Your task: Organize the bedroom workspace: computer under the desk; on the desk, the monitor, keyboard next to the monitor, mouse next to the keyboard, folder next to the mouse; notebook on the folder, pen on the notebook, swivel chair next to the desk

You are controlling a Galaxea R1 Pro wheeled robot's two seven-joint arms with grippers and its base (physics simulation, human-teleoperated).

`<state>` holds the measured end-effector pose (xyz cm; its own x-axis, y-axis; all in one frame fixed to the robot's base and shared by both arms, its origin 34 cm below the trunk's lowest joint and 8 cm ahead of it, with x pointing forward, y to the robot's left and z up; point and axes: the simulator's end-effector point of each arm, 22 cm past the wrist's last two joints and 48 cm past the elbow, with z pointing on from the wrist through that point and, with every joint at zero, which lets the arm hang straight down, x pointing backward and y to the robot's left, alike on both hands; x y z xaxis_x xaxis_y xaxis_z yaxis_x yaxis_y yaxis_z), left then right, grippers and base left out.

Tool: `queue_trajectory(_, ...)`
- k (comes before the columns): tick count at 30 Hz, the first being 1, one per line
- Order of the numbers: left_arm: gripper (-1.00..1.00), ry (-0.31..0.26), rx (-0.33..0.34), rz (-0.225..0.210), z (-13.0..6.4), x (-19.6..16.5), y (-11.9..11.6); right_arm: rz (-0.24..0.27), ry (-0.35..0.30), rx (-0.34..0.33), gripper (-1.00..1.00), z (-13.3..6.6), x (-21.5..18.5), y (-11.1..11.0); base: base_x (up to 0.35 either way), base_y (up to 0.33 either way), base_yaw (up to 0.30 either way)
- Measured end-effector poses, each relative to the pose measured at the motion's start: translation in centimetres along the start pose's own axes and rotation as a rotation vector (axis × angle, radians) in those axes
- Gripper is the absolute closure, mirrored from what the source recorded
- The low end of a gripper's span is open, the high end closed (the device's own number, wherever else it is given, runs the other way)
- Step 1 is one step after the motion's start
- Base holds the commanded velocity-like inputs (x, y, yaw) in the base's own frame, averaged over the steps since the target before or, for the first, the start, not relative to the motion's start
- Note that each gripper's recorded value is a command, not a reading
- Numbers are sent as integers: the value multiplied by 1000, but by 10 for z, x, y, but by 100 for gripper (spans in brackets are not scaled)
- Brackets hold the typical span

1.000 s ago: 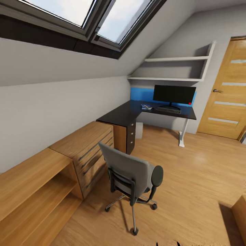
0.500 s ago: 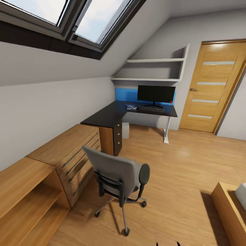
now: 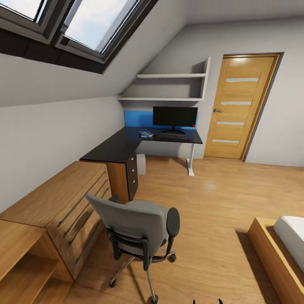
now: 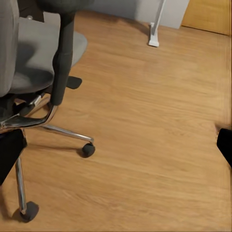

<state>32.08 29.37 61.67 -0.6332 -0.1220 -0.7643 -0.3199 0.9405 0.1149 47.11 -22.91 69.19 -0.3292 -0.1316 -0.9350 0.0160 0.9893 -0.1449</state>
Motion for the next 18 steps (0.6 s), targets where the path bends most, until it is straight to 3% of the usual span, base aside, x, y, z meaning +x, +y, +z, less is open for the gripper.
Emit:
queue_trajectory(8,-100,-2,-1,-1,0,-1,0,0,-3,0,-100,0,-1,0,218,136,-296)
queue_trajectory(18,-100,-5,0,-2,1,-2,0,1,-4,2,-100,1,-2,0,42,71,-258)
